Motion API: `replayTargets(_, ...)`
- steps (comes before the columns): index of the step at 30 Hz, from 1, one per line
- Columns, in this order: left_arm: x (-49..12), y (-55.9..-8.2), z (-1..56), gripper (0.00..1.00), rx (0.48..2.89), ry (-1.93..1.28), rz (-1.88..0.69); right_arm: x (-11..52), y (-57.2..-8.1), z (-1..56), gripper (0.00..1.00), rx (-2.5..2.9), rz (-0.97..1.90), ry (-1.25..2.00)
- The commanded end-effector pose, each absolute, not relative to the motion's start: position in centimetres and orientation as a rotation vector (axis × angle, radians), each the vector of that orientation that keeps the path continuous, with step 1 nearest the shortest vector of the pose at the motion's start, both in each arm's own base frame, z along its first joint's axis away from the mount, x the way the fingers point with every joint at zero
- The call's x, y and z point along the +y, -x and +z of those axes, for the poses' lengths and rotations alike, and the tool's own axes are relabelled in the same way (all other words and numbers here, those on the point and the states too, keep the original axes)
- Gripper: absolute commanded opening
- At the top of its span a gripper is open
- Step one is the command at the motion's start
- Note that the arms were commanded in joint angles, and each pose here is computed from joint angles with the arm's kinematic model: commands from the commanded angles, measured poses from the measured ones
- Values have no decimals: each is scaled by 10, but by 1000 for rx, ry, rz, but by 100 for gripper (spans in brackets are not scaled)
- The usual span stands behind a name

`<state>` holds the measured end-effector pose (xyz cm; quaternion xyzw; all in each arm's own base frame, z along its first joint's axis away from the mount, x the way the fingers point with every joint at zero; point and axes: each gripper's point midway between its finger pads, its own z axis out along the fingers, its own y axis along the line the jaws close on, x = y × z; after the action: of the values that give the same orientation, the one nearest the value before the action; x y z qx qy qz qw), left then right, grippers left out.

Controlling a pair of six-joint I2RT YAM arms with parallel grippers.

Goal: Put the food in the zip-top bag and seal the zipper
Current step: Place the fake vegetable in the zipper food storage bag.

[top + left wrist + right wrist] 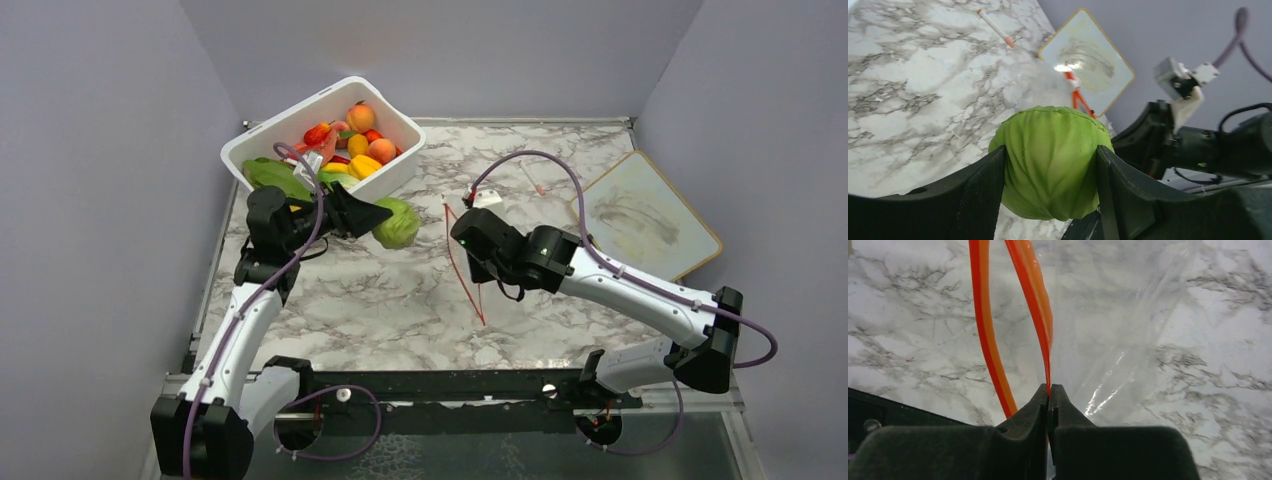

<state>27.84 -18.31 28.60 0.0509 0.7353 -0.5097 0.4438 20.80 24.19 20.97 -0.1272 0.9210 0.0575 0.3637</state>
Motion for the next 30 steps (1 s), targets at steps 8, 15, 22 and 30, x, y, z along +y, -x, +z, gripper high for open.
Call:
replayTargets(8,-188,-222,330,33,1647,-46,-1508,335,-220,236,1,2162,676,324)
replayTargets(15,-188,-227,310,32,1652,68,-1539,340,-217,234,1,2157,733,309)
replayTargets(22,-191,-233,287,31,1675,85,-1500,344,-213,245,1,2107,809,304)
replayTargets(30,-191,-242,249,24,1750,107,-1433,357,-205,270,1,2015,932,388)
